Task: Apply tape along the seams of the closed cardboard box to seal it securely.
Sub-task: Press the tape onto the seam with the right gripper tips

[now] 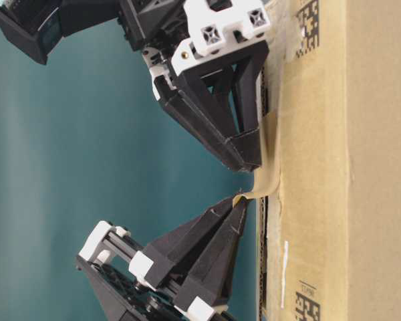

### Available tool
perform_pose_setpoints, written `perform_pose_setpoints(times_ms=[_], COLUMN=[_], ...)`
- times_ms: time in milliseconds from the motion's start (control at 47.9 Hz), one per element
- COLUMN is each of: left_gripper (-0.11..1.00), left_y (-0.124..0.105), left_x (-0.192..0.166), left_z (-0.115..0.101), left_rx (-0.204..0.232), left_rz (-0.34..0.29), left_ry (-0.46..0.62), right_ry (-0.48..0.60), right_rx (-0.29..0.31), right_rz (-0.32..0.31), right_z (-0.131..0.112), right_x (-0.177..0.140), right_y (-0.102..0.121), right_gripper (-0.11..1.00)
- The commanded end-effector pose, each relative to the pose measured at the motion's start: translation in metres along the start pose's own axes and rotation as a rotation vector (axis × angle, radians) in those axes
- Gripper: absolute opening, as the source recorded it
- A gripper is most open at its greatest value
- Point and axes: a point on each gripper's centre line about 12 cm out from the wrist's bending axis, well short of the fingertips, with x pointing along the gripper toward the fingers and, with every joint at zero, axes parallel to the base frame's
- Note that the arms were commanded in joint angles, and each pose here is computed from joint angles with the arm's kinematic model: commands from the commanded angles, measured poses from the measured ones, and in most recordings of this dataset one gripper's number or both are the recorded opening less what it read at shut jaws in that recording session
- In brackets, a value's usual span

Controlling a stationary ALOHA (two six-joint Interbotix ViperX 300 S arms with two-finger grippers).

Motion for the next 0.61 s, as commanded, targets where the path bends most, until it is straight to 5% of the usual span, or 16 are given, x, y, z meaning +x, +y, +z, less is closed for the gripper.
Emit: perform_pose_setpoints(times_ms=[0,585], left_gripper=[0.02,0.02], left_y=[0.009,0.009], left_x=[-0.001,0.000], left_z=[0.003,0.003], left_rx=[-0.004,0.010], left_rz=[0.026,0.025], left_ry=[-0.009,-0.008], right_ry=[-0.031,0.026], right_rx=[0.006,0.050], right_rz=[-0.001,-0.041], right_z=[0.007,-0.013], right_x=[-0.001,0.005], right_y=[0.000,-0.010], right_gripper=[0.43,0.41])
